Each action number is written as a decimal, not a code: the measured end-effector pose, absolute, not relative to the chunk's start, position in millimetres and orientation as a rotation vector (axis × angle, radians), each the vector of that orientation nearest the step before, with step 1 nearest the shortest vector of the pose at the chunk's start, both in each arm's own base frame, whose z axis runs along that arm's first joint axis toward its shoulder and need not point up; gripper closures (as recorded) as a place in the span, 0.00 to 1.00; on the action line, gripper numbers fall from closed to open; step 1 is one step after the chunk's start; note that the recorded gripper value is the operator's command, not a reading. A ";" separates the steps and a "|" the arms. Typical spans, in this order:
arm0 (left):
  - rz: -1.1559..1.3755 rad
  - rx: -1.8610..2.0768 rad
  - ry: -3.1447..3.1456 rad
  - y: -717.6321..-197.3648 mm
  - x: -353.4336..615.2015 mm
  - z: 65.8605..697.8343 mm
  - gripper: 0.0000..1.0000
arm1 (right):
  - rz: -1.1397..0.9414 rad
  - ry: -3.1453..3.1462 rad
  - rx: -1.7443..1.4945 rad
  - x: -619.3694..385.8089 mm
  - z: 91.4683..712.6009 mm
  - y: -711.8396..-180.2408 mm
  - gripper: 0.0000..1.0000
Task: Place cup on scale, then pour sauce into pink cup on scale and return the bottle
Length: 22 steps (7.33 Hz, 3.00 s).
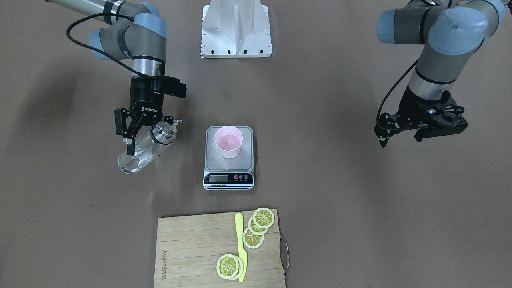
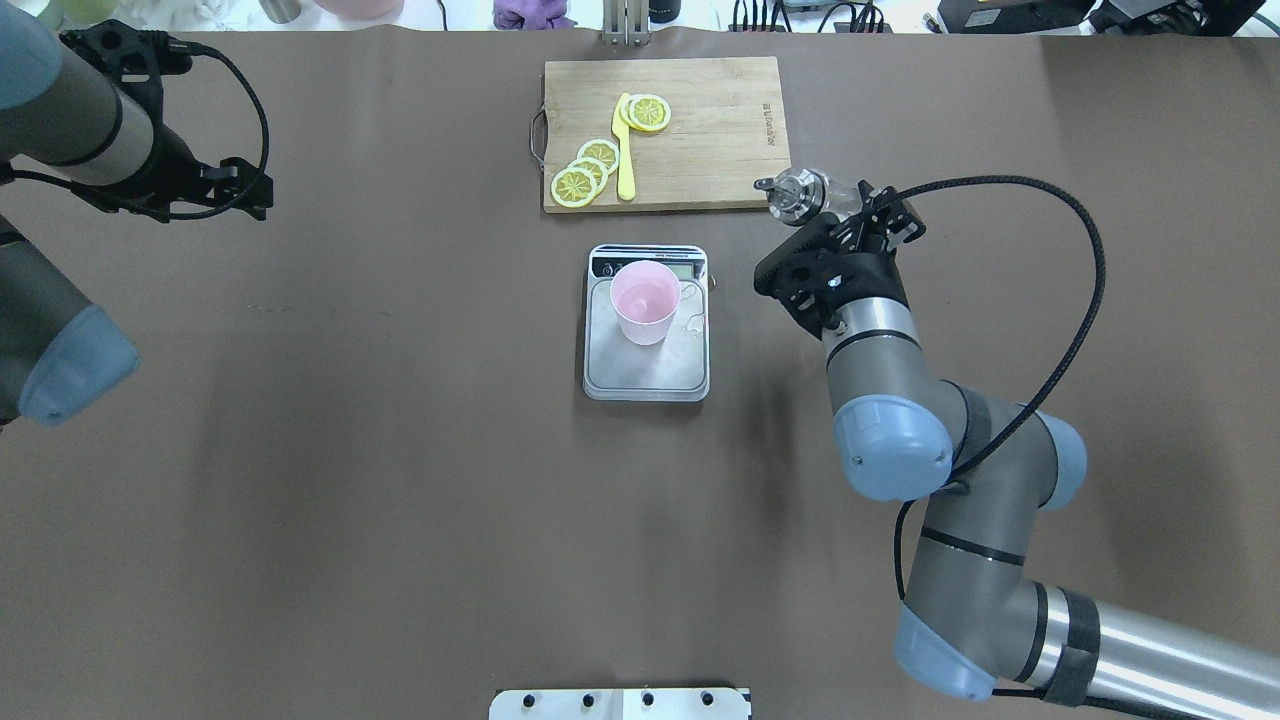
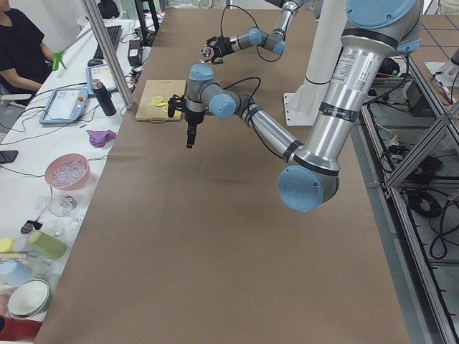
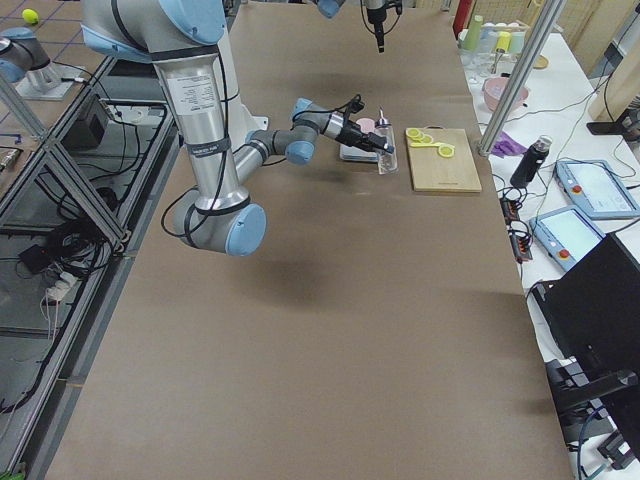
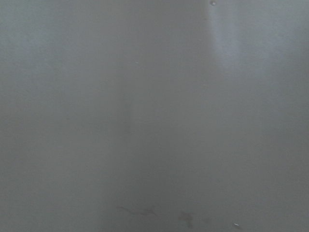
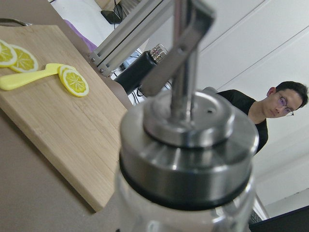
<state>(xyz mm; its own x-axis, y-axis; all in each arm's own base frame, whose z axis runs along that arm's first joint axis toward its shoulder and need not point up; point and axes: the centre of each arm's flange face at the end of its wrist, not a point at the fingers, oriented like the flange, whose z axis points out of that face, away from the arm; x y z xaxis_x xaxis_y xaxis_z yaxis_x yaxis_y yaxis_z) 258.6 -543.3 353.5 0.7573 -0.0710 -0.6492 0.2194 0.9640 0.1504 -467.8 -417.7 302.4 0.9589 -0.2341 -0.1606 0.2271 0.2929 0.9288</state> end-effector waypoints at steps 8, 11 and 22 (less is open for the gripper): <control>-0.140 0.203 0.646 -551.7 246.3 389.9 0.02 | -0.661 0.573 1.224 -508.8 290.9 -410.7 1.00; -0.141 0.197 0.641 -552.8 247.1 393.6 0.02 | -0.678 0.632 1.207 -537.5 295.1 -422.1 1.00; -0.150 0.188 0.633 -555.8 245.8 399.7 0.02 | -0.752 0.895 1.195 -550.2 291.0 -411.6 1.00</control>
<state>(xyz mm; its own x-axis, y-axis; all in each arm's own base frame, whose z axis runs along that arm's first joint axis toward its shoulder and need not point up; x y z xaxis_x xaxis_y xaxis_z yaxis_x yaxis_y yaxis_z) 245.8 -555.8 399.7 0.7961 -0.0811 -0.5996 0.1957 0.9722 0.1283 -550.2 -411.6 291.0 0.4616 -0.0265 -0.8867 0.8690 0.2146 0.4459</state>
